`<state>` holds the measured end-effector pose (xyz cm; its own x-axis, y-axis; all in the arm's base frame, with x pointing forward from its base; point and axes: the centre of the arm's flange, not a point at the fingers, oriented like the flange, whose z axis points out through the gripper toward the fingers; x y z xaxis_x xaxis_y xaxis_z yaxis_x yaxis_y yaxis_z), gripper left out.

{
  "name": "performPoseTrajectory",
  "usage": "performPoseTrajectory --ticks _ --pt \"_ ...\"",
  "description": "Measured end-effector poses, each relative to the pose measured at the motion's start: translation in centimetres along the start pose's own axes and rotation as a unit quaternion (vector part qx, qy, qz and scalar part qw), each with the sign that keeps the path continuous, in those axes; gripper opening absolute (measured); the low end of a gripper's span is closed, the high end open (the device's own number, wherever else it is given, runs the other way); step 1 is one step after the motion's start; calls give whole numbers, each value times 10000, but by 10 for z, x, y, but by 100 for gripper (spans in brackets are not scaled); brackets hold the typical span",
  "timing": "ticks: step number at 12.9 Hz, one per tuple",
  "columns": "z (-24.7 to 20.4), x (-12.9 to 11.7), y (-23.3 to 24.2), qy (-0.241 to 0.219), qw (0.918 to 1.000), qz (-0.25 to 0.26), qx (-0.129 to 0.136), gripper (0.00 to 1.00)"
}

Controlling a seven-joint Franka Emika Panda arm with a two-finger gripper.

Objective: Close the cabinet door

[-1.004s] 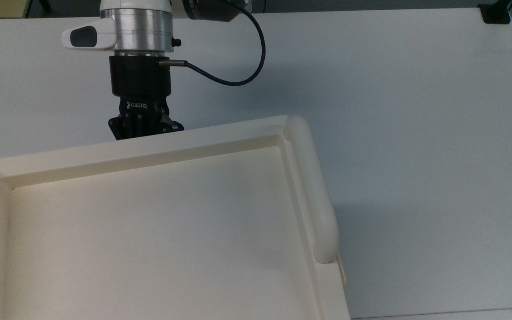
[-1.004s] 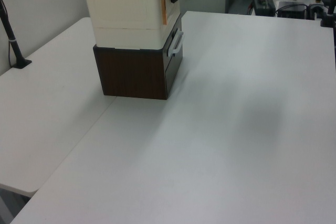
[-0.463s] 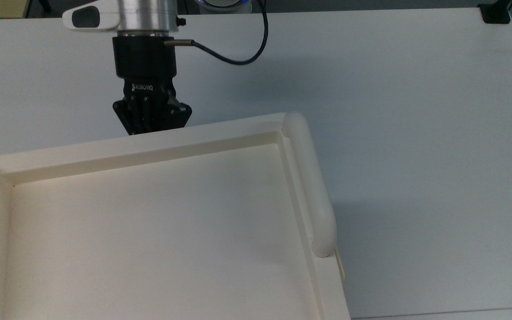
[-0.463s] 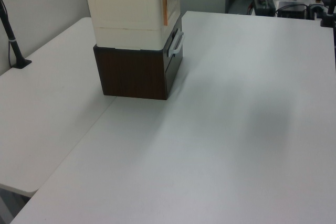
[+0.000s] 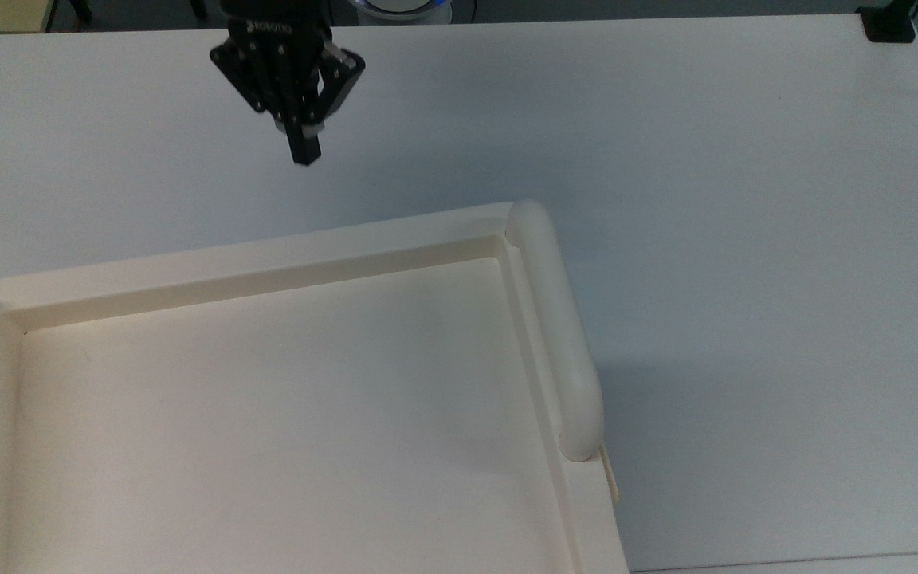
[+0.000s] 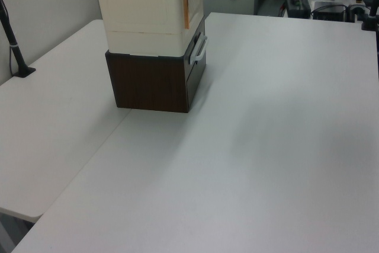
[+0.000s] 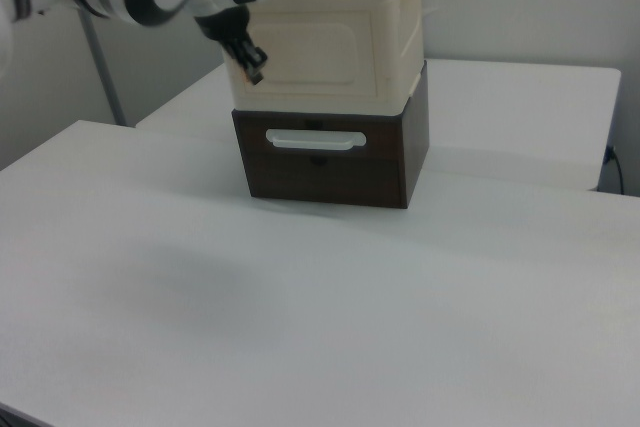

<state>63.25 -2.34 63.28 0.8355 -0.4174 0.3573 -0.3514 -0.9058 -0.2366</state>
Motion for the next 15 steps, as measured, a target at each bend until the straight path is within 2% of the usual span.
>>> performPoseTrajectory --ticks 3,6,8,9,11,12,13,15 --pt "-49 -36 12 -851 9947 -282 -496 7" --pt "-86 -67 18 -1483 9831 -861 -646 11" --pt "-91 -77 14 -1604 9773 -1252 -595 37" --pt "-85 -78 11 -1630 9756 -1348 -584 53" --pt "-64 -72 9 -1510 9760 -1451 -600 85" --pt "-58 -70 11 -1512 9759 -1449 -617 95" --pt "-50 -66 15 -1539 9753 -1454 -630 100" --pt "-46 -64 19 -1558 9753 -1427 -644 100"
